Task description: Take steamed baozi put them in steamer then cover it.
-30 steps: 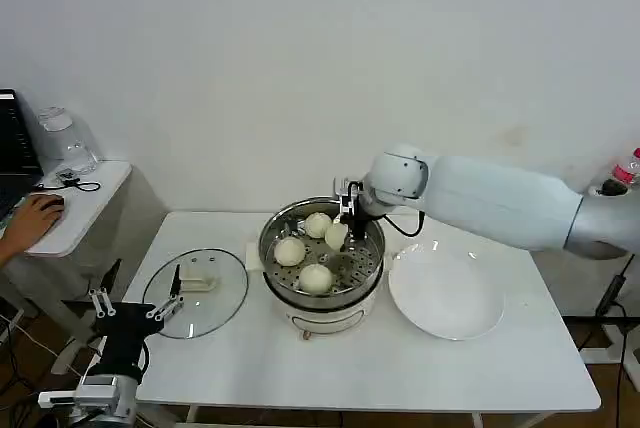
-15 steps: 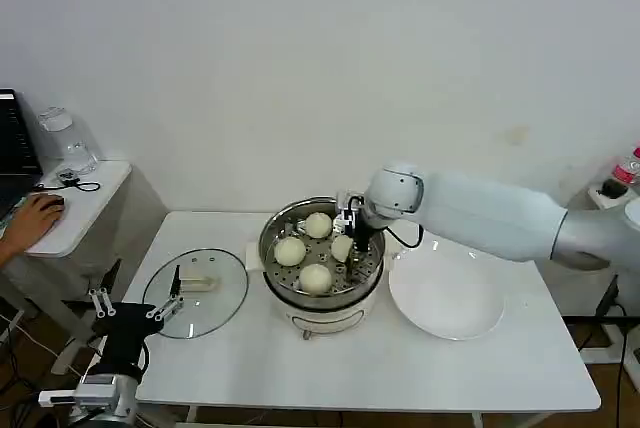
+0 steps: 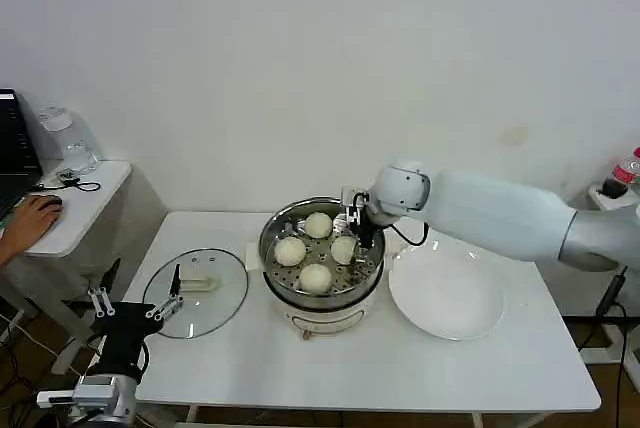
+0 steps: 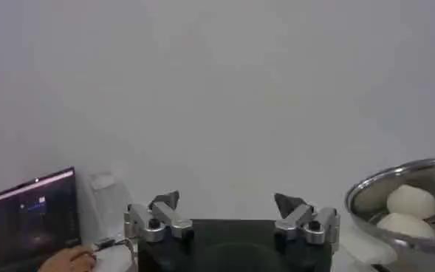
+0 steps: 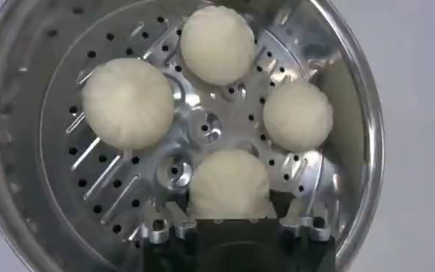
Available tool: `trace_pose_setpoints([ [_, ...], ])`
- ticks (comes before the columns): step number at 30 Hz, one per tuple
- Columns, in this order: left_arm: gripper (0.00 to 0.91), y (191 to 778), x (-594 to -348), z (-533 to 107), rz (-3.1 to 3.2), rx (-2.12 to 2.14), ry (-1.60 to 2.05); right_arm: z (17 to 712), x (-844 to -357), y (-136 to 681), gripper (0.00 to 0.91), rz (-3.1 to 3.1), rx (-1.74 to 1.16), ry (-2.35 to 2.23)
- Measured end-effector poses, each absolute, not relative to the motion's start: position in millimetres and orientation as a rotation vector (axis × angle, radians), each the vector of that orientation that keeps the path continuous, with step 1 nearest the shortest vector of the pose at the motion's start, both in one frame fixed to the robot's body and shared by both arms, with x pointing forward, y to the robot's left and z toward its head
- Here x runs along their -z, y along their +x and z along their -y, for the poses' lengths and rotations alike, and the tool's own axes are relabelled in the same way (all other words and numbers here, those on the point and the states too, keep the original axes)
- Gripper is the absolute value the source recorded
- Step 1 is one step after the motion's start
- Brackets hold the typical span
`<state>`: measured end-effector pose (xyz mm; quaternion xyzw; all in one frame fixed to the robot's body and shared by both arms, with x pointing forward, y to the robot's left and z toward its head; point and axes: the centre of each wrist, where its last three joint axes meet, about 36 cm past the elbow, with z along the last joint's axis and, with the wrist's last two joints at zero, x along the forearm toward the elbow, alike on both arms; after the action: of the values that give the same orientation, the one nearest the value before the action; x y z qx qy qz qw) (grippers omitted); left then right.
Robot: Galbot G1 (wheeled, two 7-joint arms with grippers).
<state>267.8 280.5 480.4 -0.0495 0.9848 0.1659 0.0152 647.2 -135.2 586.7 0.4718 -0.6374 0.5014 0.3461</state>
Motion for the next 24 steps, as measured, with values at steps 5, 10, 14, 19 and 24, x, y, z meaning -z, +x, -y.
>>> trace_pose_setpoints([
  [5, 0.907, 268.0, -482.5, -279.7, -3.067, -0.504, -0.151, 143.6, -607.4, 645.5, 0.907, 1.706, -1.306, 1.214],
  [10, 0.907, 268.0, -483.8, -278.9, -3.07, -0.498, -0.14, 157.2, -628.3, 638.2, 0.907, 1.772, -1.299, 1.207],
  [14, 0.907, 266.8, -485.7, -277.4, -3.068, -0.496, -0.131, 172.1, -638.5, 625.9, 0.907, 1.832, -1.288, 1.208],
  [19, 0.907, 266.8, -485.8, -277.6, -3.068, -0.5, -0.127, 198.7, -640.4, 603.1, 0.907, 1.971, -1.252, 1.184],
  [24, 0.907, 268.1, -481.9, -277.0, -3.076, -0.505, -0.116, 227.9, -627.6, 574.1, 0.907, 2.2, -1.208, 1.13],
])
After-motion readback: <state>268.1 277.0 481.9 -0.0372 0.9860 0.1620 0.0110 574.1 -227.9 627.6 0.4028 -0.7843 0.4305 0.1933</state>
